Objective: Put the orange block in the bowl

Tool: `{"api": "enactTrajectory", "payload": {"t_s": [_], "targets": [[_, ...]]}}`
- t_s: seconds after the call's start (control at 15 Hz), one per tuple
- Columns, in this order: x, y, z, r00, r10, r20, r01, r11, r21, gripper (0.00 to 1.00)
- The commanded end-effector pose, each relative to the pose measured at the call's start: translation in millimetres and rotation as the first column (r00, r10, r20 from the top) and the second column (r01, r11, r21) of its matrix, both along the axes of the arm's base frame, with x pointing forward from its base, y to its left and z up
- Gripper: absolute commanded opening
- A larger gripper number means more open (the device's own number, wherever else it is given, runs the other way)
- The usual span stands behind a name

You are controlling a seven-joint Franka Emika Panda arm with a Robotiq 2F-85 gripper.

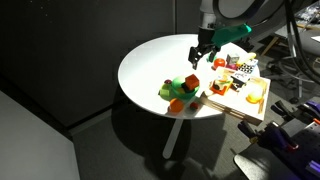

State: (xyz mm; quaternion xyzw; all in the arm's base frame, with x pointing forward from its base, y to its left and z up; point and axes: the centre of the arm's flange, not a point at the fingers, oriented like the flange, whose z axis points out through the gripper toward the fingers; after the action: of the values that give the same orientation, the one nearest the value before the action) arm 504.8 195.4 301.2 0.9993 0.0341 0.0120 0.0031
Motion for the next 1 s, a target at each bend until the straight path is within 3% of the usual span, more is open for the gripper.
{"api": "enactTrajectory", "payload": {"t_s": [0.0, 0.4, 0.73, 0.93], "targets": [[-29, -12, 18, 0.998, -0.069, -0.009, 0.069, 0.997, -0.035, 1.0], [-57, -27, 29, 0.99, -0.091, -0.109, 0.081, 0.993, -0.087, 1.0], [-69, -36, 39, 0.987, -0.088, -0.132, 0.076, 0.993, -0.092, 1.0], [-60, -31, 31, 0.988, -0.09, -0.127, 0.078, 0.992, -0.094, 1.0]]}}
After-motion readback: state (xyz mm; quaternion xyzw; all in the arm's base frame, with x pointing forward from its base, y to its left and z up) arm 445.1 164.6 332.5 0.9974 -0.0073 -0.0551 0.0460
